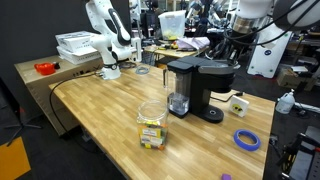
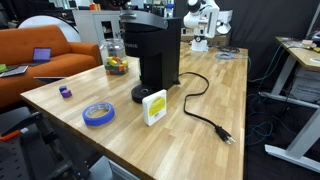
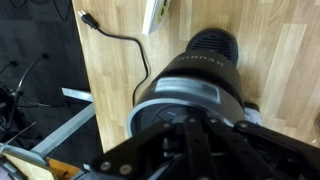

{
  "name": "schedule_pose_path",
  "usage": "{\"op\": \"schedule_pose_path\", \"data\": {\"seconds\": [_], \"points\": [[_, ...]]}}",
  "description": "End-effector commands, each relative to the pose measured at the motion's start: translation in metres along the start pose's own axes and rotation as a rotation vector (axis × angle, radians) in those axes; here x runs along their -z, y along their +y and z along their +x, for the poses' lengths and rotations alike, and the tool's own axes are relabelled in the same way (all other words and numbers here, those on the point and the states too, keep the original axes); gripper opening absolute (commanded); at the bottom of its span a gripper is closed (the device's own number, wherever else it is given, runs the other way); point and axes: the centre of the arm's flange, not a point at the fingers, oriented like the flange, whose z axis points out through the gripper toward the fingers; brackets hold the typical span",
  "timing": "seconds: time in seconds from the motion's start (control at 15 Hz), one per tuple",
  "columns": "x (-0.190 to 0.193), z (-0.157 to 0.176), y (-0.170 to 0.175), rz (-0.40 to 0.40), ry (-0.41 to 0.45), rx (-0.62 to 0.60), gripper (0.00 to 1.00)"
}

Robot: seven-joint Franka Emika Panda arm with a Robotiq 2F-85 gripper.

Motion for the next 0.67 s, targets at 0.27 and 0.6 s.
{"op": "schedule_pose_path", "data": {"seconds": [0.27, 0.6], "points": [[0.018, 0.005, -0.016, -0.08, -0.028, 0.039, 0.0], [0.017, 0.007, -0.019, -0.086, -0.034, 0.05, 0.0]]}}
